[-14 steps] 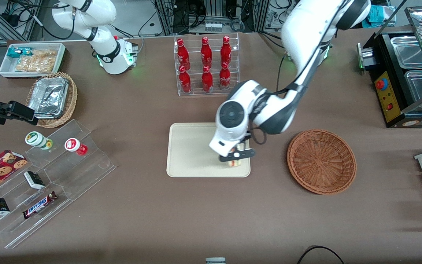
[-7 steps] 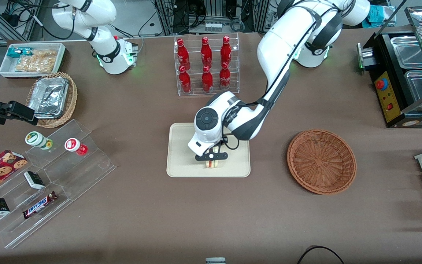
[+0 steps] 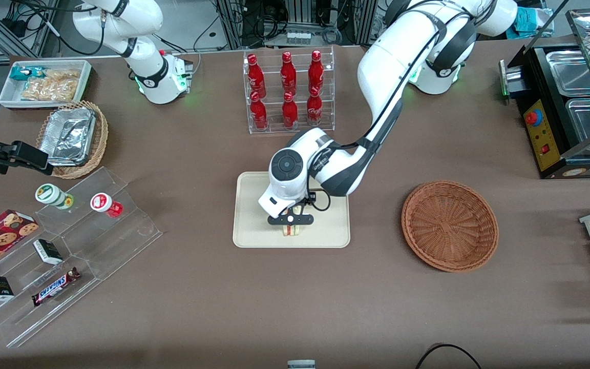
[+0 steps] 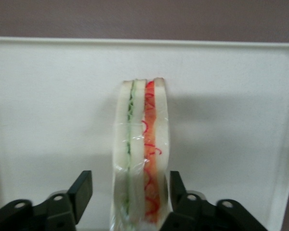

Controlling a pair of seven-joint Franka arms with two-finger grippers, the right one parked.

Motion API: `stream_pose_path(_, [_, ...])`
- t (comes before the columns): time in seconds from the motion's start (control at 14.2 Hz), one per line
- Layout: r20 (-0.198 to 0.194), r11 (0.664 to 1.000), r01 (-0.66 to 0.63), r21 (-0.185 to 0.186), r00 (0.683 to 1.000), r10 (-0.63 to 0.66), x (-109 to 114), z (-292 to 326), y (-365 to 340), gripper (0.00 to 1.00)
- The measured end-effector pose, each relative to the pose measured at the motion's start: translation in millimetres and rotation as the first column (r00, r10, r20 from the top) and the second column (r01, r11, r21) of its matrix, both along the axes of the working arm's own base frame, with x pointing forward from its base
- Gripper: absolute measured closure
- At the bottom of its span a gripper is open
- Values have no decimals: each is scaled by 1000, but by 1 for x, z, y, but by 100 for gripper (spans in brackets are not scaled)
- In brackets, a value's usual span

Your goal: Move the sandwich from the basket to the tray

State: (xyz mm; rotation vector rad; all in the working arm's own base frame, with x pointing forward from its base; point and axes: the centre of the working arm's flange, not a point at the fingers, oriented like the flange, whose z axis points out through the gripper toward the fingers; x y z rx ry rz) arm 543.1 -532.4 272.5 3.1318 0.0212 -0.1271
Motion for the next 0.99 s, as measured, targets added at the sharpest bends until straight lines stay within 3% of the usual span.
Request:
stream_pose_path(0.14, [-3,999,-39,30,999,40,19,64,32,1])
stream_pose_path(0.28, [3,995,-88,42,996,88,42,137,88,0])
stream_pose_path(0.42, [5,995,-90,52,996,90,50,188,146,1])
stream_pose_path(0.71, [-30,995,-51,88,998,54,39,222,259,0])
stream_pose_path(0.99, [-54,994,-50,99,997,56,19,262,371,0])
